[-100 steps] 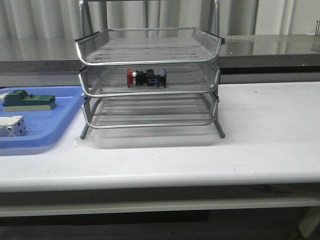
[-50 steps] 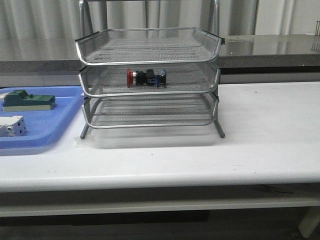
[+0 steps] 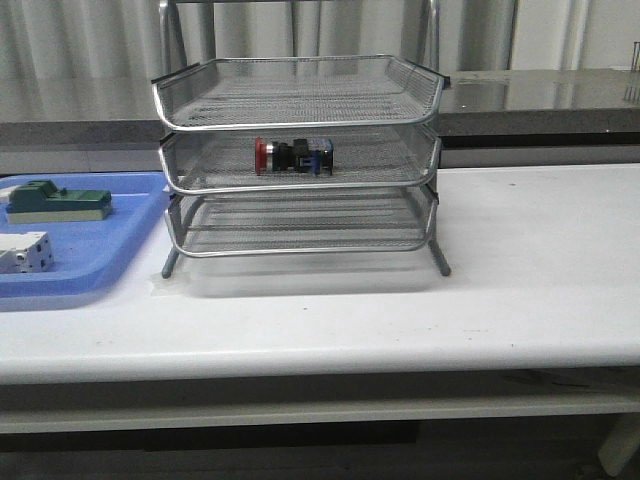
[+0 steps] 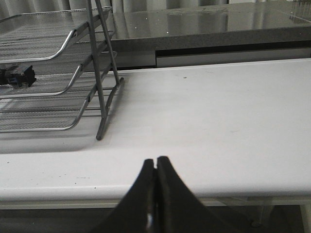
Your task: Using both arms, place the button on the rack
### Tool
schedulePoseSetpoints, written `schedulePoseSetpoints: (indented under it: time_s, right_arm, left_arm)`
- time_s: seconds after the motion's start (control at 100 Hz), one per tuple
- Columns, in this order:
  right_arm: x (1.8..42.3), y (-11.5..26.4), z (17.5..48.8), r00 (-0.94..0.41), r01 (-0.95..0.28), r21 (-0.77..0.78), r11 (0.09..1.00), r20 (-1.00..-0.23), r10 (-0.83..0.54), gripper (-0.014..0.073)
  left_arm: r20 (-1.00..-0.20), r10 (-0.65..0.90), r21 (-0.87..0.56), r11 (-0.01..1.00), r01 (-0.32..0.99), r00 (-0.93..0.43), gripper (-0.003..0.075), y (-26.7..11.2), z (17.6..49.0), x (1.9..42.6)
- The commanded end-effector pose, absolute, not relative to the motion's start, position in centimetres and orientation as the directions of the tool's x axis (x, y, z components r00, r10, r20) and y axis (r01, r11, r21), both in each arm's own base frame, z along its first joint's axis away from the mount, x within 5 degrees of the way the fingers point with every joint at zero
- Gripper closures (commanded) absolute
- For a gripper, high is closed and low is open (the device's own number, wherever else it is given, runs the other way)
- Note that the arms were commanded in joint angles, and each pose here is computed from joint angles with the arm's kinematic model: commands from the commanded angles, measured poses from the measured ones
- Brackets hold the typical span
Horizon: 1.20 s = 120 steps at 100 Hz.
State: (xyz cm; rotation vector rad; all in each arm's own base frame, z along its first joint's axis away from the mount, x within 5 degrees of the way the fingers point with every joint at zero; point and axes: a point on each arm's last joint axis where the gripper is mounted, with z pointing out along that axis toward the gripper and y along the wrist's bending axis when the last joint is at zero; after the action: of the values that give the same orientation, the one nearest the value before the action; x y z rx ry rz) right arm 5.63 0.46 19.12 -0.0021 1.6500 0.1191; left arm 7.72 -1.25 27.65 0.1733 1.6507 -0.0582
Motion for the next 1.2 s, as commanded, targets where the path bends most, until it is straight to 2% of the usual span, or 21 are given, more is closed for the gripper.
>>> schedulePoseSetpoints:
  time_s: [0.0, 0.23, 0.35, 0.55, 0.84, 0.96, 1.19]
  right_arm:
    - [5.5, 0.4, 20.5, 0.035, -0.074, 0.069, 0.995, -0.997, 0.072, 0.0664]
    - [5.5, 0.4, 20.5, 0.035, -0.074, 0.069, 0.995, -0.997, 0.072, 0.0664]
    - [5.5, 0.4, 20.5, 0.035, -0.074, 0.069, 0.995, -0.997, 0.072, 0.0664]
    - [5.5, 0.4, 20.5, 0.035, -0.074, 0.069, 0.995, -0.997, 0.072, 0.0664]
    - [5.5, 0.4, 20.5, 0.035, -0.074, 0.069, 0.995, -0.997, 0.072, 0.0664]
    - [5.5, 0.4, 20.5, 0.035, -0.074, 0.069, 0.995, -0.997, 0.072, 0.0664]
    - [5.5, 0.4, 20.5, 0.035, -0.074, 0.069, 0.995, -0.997, 0.072, 0.0664]
  left_arm:
    - [-0.995, 0.104, 0.103, 0.989, 0.103, -0.001, 0.0741, -0.9, 28.9, 7.8]
    - [-0.997, 0.079, 0.079, 0.995, 0.064, 0.014, 0.0741, -0.5, 27.8, 6.7]
    - [-0.998, 0.064, 0.065, 0.997, 0.037, 0.026, 0.0741, -0.3, 26.5, 6.1]
    - [-0.990, 0.072, 0.076, 0.997, 0.023, 0.123, 0.0741, -0.2, 24.7, 5.2]
    - [-0.988, 0.044, 0.048, 0.998, 0.028, 0.147, 0.0741, -0.2, 21.5, 5.3]
    - [-0.982, 0.042, 0.048, 0.998, 0.030, 0.186, 0.0741, -0.2, 20.9, 5.4]
    - [-0.983, 0.040, 0.046, 0.998, 0.030, 0.180, 0.0741, -0.2, 20.8, 5.4]
